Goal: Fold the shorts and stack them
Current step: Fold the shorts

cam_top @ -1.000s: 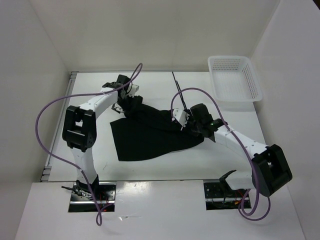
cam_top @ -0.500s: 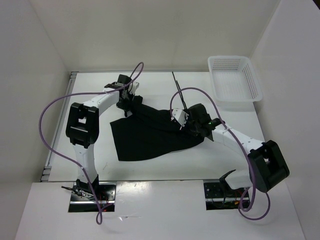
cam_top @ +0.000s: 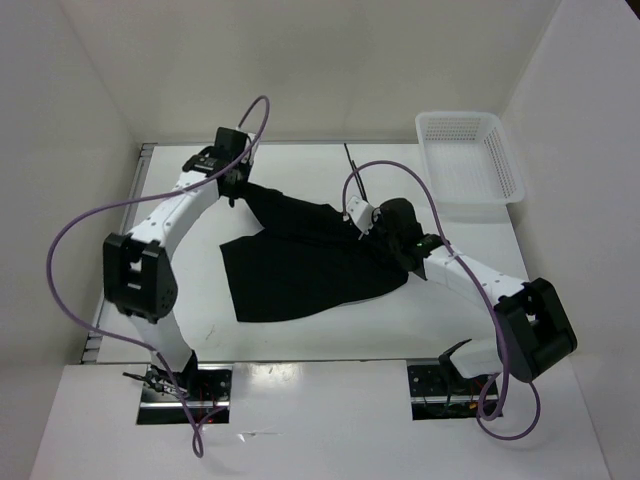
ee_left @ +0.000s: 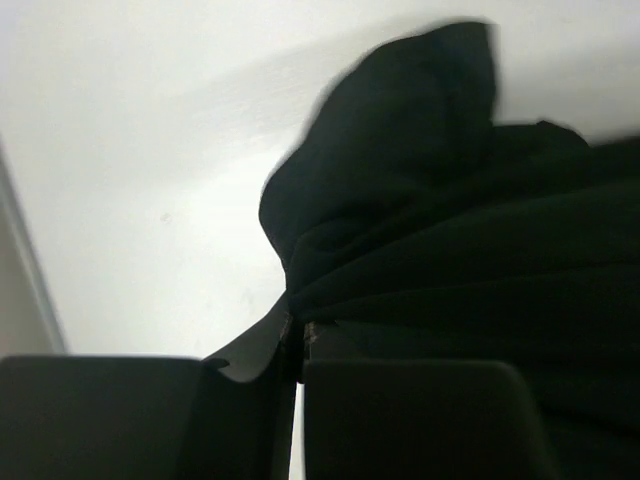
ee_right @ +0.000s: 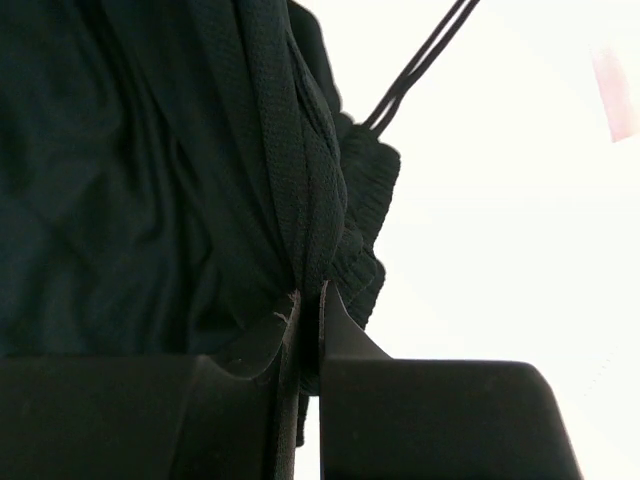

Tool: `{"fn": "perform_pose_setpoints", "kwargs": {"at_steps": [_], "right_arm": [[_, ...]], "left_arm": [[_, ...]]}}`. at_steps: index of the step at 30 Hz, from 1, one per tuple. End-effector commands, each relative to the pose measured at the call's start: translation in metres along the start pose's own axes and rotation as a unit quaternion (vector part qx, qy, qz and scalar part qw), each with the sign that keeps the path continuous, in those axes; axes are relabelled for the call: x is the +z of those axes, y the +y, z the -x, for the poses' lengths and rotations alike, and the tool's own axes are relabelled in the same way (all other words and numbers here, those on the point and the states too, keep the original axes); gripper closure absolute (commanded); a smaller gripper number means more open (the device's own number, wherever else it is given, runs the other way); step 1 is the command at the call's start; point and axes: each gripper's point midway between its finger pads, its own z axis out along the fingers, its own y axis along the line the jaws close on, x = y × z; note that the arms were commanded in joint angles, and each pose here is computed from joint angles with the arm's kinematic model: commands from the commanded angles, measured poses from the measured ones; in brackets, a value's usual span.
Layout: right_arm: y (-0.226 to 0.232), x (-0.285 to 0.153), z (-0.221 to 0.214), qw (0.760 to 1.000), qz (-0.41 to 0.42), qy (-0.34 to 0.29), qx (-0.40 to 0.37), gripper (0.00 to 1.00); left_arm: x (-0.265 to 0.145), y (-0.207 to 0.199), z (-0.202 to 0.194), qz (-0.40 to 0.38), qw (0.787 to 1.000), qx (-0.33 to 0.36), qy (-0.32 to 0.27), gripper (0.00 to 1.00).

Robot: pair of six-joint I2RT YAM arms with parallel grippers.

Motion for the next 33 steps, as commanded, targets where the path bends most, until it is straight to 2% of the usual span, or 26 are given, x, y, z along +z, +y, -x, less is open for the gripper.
{"fn": "perform_pose_setpoints", "kwargs": {"at_steps": [1, 2, 4, 6, 8, 9, 11, 12, 13, 14, 16, 18, 19, 22, 27, 29, 32, 33], "right_arm": [[-0.041, -0.01, 0.027, 0.997, -0.071, -0.041, 0.002, 1.0], [-0.039, -0.009, 0.029, 0.997, -0.067, -0.044, 0.002, 1.0], [-0.038, -0.013, 0.031, 0.996, -0.065, -0.053, 0.002, 1.0], [-0.029, -0.014, 0.03, 0.998, -0.041, -0.055, -0.006, 1.0], [-0.019, -0.016, 0.03, 0.998, -0.013, -0.059, -0.009, 1.0], [-0.015, -0.019, 0.031, 0.998, -0.002, -0.062, -0.018, 1.0], [0.005, -0.025, 0.021, 0.997, 0.041, -0.059, -0.039, 0.98], [0.011, -0.027, 0.018, 0.996, 0.053, -0.058, -0.046, 0.92], [0.019, -0.032, 0.011, 0.995, 0.068, -0.052, -0.046, 0.82], [0.025, -0.032, 0.01, 0.995, 0.082, -0.052, -0.04, 0.63], [0.029, -0.039, 0.013, 0.994, 0.098, -0.048, -0.012, 0.5], [0.017, -0.046, 0.022, 0.992, 0.101, -0.067, 0.028, 0.29], [0.011, -0.05, 0.026, 0.99, 0.098, -0.075, 0.065, 0.24], [-0.021, -0.054, 0.038, 0.98, 0.077, -0.102, 0.154, 0.26], [-0.016, -0.04, 0.047, 0.968, 0.112, -0.105, 0.197, 0.45], [-0.008, -0.034, 0.046, 0.968, 0.129, -0.097, 0.193, 0.45], [0.007, -0.017, 0.03, 0.975, 0.141, -0.069, 0.155, 0.36], [0.011, -0.01, 0.023, 0.978, 0.141, -0.052, 0.145, 0.29]], "left_arm": [[-0.052, 0.018, -0.037, 0.054, 0.997, 0.029, 0.042, 0.97], [-0.065, 0.006, -0.047, 0.048, 0.997, 0.049, 0.047, 0.93], [-0.073, -0.008, -0.083, 0.038, 0.991, 0.087, 0.093, 0.9], [-0.079, -0.025, -0.132, 0.018, 0.978, 0.138, 0.158, 0.84], [-0.085, -0.038, -0.158, -0.009, 0.967, 0.164, 0.197, 0.8], [-0.094, -0.05, -0.179, -0.038, 0.954, 0.185, 0.231, 0.77], [-0.105, -0.061, -0.201, -0.068, 0.94, 0.203, 0.267, 0.64], [-0.114, -0.069, -0.22, -0.093, 0.926, 0.213, 0.296, 0.59], [-0.117, -0.072, -0.227, -0.104, 0.921, 0.216, 0.308, 0.55], [-0.12, -0.074, -0.233, -0.111, 0.917, 0.215, 0.318, 0.55], [-0.12, -0.073, -0.241, -0.114, 0.912, 0.216, 0.33, 0.55], [-0.117, -0.064, -0.234, -0.096, 0.923, 0.209, 0.307, 0.54], [-0.113, -0.063, -0.231, -0.094, 0.927, 0.201, 0.301, 0.52], [-0.092, -0.05, -0.212, -0.05, 0.951, 0.182, 0.244, 0.49], [-0.066, -0.044, -0.223, -0.023, 0.955, 0.174, 0.239, 0.46], [-0.057, -0.045, -0.223, -0.026, 0.958, 0.164, 0.232, 0.46], [-0.041, -0.047, -0.222, -0.031, 0.964, 0.143, 0.221, 0.45], [-0.037, -0.046, -0.221, -0.03, 0.965, 0.139, 0.221, 0.45]]}}
